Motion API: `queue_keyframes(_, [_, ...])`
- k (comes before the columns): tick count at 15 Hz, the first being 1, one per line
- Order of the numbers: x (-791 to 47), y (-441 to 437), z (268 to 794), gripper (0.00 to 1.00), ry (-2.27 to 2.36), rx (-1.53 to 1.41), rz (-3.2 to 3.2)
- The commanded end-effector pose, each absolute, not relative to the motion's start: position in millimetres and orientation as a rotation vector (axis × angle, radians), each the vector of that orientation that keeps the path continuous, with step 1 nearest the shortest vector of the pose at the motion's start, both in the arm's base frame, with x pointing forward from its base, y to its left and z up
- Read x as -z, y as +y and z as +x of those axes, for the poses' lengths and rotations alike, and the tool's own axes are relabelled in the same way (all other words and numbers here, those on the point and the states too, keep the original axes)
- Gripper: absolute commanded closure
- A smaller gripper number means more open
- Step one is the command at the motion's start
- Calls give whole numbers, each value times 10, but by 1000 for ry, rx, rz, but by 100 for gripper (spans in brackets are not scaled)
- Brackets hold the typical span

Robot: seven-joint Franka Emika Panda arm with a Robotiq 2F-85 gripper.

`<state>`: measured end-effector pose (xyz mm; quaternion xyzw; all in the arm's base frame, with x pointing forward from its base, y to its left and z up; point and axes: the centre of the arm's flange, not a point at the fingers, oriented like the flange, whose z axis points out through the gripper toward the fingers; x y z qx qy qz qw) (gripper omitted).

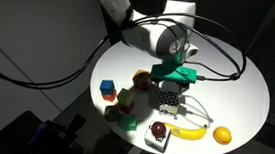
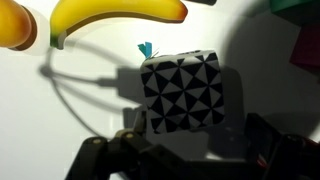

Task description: Put the middle square plush toy on top of the square plush toy on the left

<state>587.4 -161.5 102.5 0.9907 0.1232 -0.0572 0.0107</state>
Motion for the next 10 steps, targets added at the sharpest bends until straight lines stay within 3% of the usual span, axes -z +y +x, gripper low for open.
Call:
queue_keyframes(1, [-879, -1685, 5991, 0, 437, 174, 3070])
queue_keyframes(10, [-647, -1688, 5930, 0, 468, 204, 3056])
